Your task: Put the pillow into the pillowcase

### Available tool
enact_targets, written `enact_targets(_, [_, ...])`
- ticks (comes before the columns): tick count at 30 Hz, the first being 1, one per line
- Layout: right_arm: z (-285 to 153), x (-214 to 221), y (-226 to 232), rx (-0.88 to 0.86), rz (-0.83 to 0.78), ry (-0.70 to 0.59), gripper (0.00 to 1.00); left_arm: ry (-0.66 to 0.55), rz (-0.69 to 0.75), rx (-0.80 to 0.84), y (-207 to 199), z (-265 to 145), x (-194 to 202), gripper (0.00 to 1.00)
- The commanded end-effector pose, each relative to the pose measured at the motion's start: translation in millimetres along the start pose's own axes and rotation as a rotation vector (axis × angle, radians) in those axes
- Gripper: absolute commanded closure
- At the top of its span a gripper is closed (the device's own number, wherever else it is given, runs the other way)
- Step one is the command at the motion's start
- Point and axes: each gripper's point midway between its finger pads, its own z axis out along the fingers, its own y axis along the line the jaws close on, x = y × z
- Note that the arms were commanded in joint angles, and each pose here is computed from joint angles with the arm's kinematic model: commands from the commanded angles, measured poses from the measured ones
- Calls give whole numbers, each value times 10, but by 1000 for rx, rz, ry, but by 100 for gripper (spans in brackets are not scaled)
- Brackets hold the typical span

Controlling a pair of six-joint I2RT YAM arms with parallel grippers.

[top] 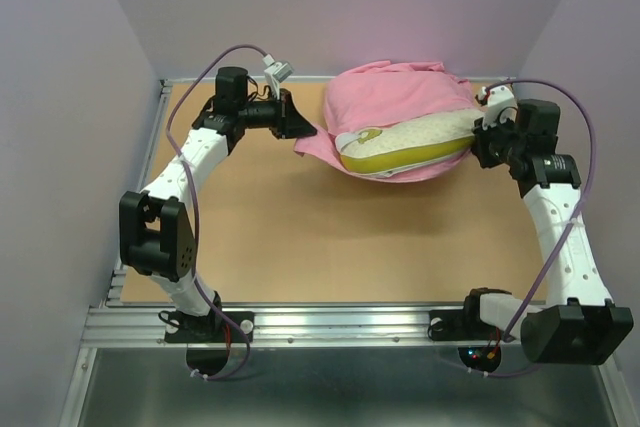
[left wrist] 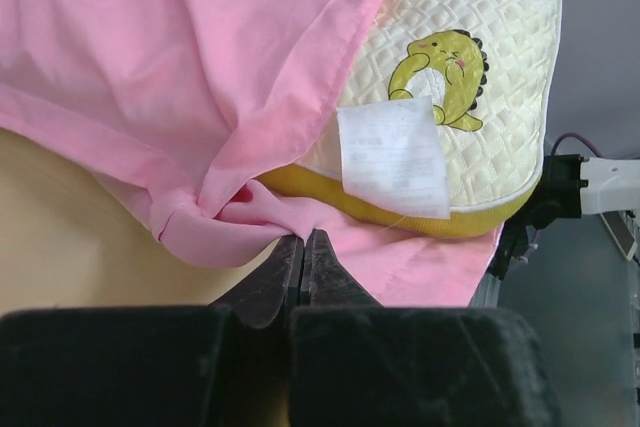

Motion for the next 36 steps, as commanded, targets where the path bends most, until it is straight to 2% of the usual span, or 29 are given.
enact_targets(1, [-299, -625, -238, 66, -62, -215, 100, -114, 171, 38, -253, -118, -468, 100])
enact_targets(3, [-348, -679, -202, 47, -58, -241, 99, -123, 179, 34, -240, -134, -515, 100])
enact_targets(6, [-439, -971, -386, 121, -16, -295, 99, -191, 238, 35, -209, -198, -739, 100])
enact_targets(7, [-652, -1313, -495, 162, -8, -378, 99, -190, 3, 102, -380, -270, -774, 100])
enact_targets(8, [-606, -1400, -566, 170, 5, -380, 94, -233, 51, 115, -444, -318, -931, 100])
enact_targets(11, [-860, -1862, -644, 176, 10, -499, 83, -324, 140, 128, -669, -505, -1316, 100])
enact_targets(13, [-935, -2012, -642, 163, 34, -537, 82, -352, 183, 131, -788, -590, -1484, 100])
enact_targets(14, [-1002, -2130, -634, 152, 28, -567, 91, -375, 212, 130, -881, -663, -1601, 100])
enact_targets(15, [-1014, -2165, -631, 146, 30, -576, 91, -385, 224, 129, -920, -691, -1638, 100])
enact_targets(16, [-1034, -2202, -624, 140, 35, -586, 86, -397, 241, 128, -990, -742, -1679, 100])
enact_targets(17, [-1004, -2212, -618, 130, 34, -585, 75, -403, 248, 127, -1021, -765, -1697, 100])
enact_targets(22, [-805, -2083, -559, 86, 61, -543, 73, -424, 240, 113, -1096, -824, -1653, 100])
enact_targets(23, [-821, -2113, -554, 81, 60, -550, 54, -432, 241, 110, -1115, -844, -1669, 100])
enact_targets(24, [-824, -2120, -558, 82, 57, -551, 48, -437, 246, 111, -1140, -857, -1689, 100])
enact_targets(25, [-870, -2153, -554, 83, 38, -563, 61, -447, 249, 114, -1195, -885, -1722, 100])
enact_targets(26, [-888, -2168, -539, 76, 27, -568, 93, -452, 253, 115, -1218, -897, -1735, 100])
enact_targets(27, [-924, -2189, -496, 57, 15, -579, 100, -456, 256, 119, -1232, -902, -1750, 100])
enact_targets(30, [-1025, -2235, -421, 30, -13, -608, 99, -470, 280, 118, -1271, -925, -1818, 100])
enact_targets(34, [-1226, -2555, -636, 130, 23, -714, 99, -518, 321, 99, -1263, -948, -2077, 100])
enact_targets(36, [-1479, -2866, -798, 209, 39, -830, 99, -585, 416, 101, -1515, -1091, -2392, 100])
